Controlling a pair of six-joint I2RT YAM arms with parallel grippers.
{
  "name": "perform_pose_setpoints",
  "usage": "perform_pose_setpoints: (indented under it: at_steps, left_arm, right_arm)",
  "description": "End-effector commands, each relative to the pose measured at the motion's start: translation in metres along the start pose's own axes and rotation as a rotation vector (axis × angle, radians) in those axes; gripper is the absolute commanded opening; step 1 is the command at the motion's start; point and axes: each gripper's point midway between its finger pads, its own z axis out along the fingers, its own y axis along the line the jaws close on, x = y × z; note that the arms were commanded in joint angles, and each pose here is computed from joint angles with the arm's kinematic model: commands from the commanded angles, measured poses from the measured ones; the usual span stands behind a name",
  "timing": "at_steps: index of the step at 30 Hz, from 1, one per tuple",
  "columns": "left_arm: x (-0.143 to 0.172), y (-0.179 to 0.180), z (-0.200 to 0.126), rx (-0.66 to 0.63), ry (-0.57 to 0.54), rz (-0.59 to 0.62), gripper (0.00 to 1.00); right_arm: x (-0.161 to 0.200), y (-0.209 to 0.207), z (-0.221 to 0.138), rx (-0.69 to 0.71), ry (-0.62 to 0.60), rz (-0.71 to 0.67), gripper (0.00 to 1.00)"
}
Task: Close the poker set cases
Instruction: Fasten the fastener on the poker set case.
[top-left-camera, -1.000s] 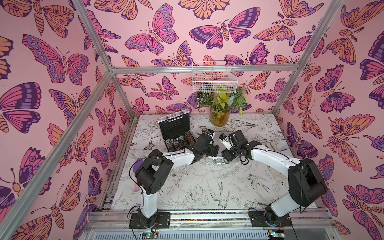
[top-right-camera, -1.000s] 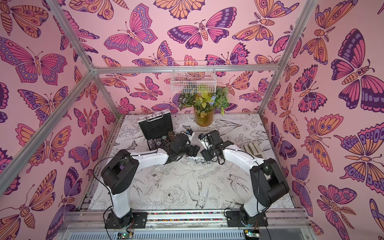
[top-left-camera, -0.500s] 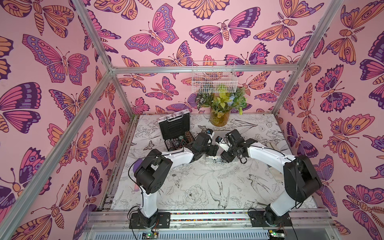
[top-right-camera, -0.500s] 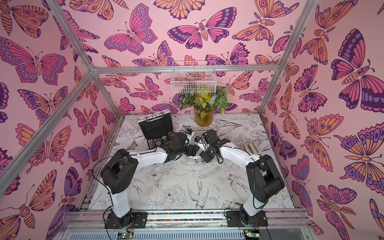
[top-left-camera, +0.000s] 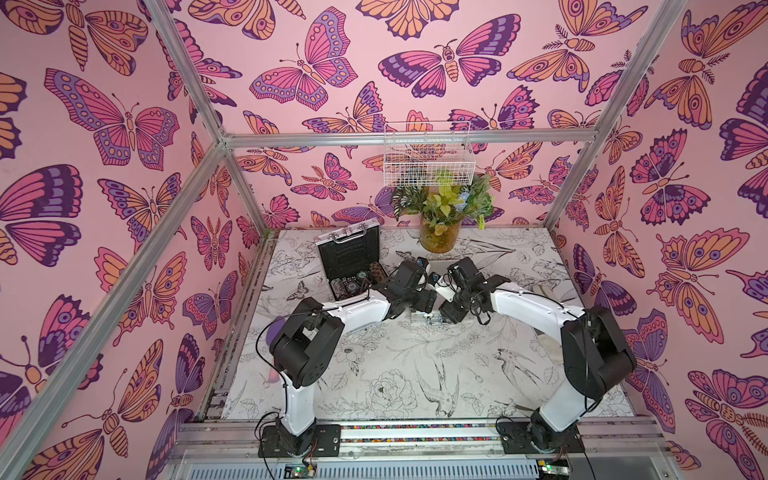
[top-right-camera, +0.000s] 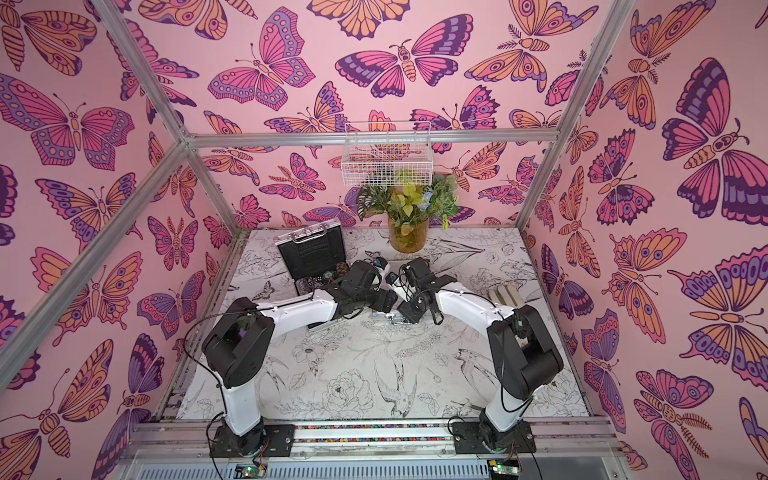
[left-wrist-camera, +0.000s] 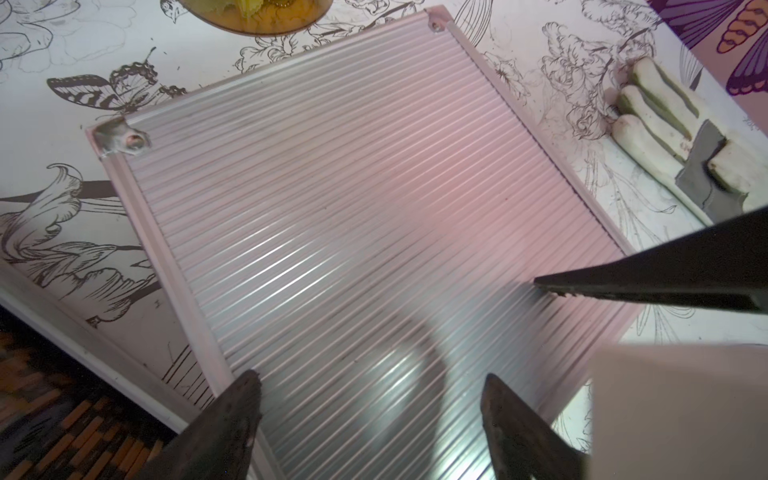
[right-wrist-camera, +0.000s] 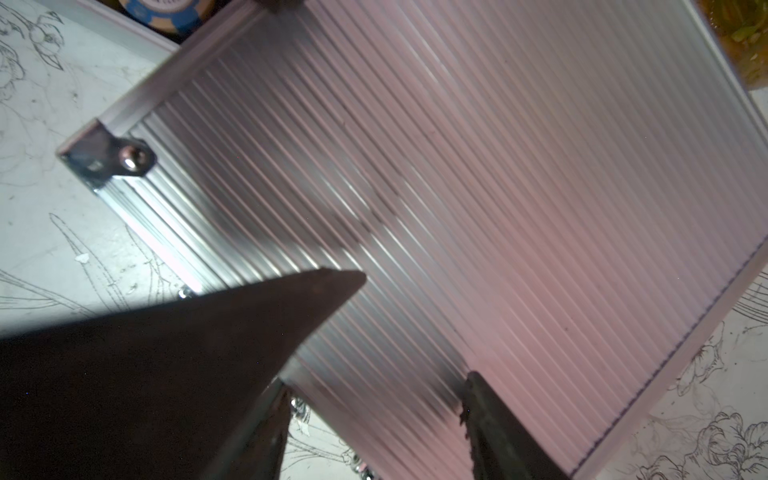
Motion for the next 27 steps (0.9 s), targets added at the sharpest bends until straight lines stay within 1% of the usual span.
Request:
perform_pose_setpoints:
  at_steps: [1, 4, 7, 10, 13, 16, 19, 21, 23, 27]
  left_arm:
    - [0.103, 0.017, 0.017, -0.07, 0.361, -0.067, 0.83]
    - [0.12, 0.021, 0.018, -0.08, 0.427, -0.051, 0.82]
    - [0.134, 0.022, 0.019, -0.077, 0.488, -0.047, 0.75]
    - [0.136, 0.021, 0.02, -0.074, 0.494, -0.054, 0.71]
    - [0.123, 0.017, 0.016, -0.071, 0.444, -0.035, 0.65]
    - [0.105, 0.012, 0.008, -0.059, 0.382, -0.014, 0.55]
    - [0.096, 0.006, 0.005, -0.031, 0.359, -0.001, 0.45]
    - [0.096, 0.003, 0.006, -0.016, 0.361, -0.003, 0.36]
    - [0.097, -0.003, 0.006, 0.001, 0.366, -0.002, 0.3]
    - [0.109, -0.008, 0.007, 0.018, 0.397, 0.0, 0.13]
  right_arm:
    - [0.068, 0.028, 0.03, -0.079, 0.236, -0.035, 0.65]
    - [0.06, 0.028, 0.028, -0.075, 0.188, -0.043, 0.65]
    - [0.051, 0.027, 0.025, -0.072, 0.131, -0.046, 0.66]
    - [0.045, 0.027, 0.024, -0.072, 0.097, -0.045, 0.66]
    - [0.044, 0.026, 0.025, -0.07, 0.094, -0.045, 0.66]
    - [0.047, 0.026, 0.027, -0.069, 0.103, -0.047, 0.66]
    - [0.048, 0.026, 0.028, -0.071, 0.106, -0.045, 0.66]
    - [0.048, 0.027, 0.029, -0.072, 0.105, -0.044, 0.66]
    - [0.048, 0.027, 0.029, -0.071, 0.104, -0.044, 0.66]
    - [0.048, 0.026, 0.029, -0.064, 0.101, -0.05, 0.66]
